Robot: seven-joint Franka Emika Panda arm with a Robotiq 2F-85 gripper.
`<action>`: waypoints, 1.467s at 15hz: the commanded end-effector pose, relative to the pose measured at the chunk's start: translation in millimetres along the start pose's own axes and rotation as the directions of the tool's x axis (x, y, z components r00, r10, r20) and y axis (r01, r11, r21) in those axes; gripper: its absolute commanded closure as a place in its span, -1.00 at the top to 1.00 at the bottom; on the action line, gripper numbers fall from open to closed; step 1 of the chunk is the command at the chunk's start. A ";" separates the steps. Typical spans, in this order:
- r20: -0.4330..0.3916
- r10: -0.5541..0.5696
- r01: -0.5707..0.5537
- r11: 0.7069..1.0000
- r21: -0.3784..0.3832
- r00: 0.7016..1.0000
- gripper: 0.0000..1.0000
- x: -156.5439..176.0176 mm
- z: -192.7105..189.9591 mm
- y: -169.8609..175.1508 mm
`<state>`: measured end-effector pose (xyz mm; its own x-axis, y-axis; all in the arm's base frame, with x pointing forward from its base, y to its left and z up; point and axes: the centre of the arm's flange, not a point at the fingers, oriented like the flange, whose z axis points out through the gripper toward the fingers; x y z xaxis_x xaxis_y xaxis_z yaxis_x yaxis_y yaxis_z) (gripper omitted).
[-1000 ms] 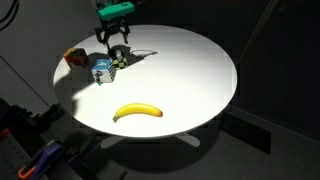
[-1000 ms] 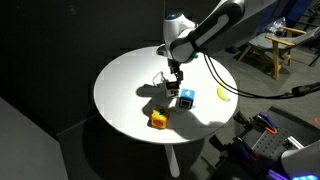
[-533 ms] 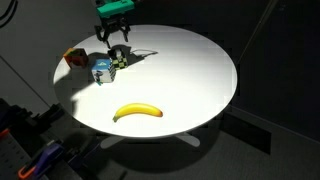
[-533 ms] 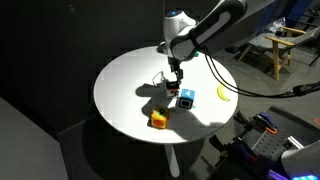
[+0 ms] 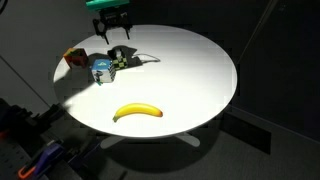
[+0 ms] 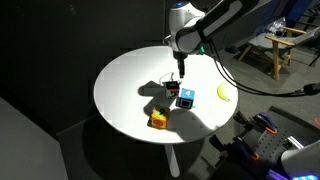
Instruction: Move the A cube to the left
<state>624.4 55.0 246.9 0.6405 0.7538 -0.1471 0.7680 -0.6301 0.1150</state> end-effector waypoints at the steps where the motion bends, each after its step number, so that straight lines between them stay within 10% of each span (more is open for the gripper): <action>1: 0.007 0.195 -0.195 0.980 0.039 0.981 1.00 -28.0 -25.6 -11.7; 13: 0.070 0.690 -0.692 0.709 0.136 0.721 1.00 -86.4 -95.9 -37.6; 19: 0.077 0.765 -0.766 0.626 0.146 0.640 1.00 -104.3 -124.0 -52.3; 22: 0.081 0.734 -0.737 0.662 0.137 0.674 1.00 -94.0 -115.5 -41.8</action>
<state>532.8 32.1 369.4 0.9951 0.0301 -0.0947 0.0350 -0.9981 0.0502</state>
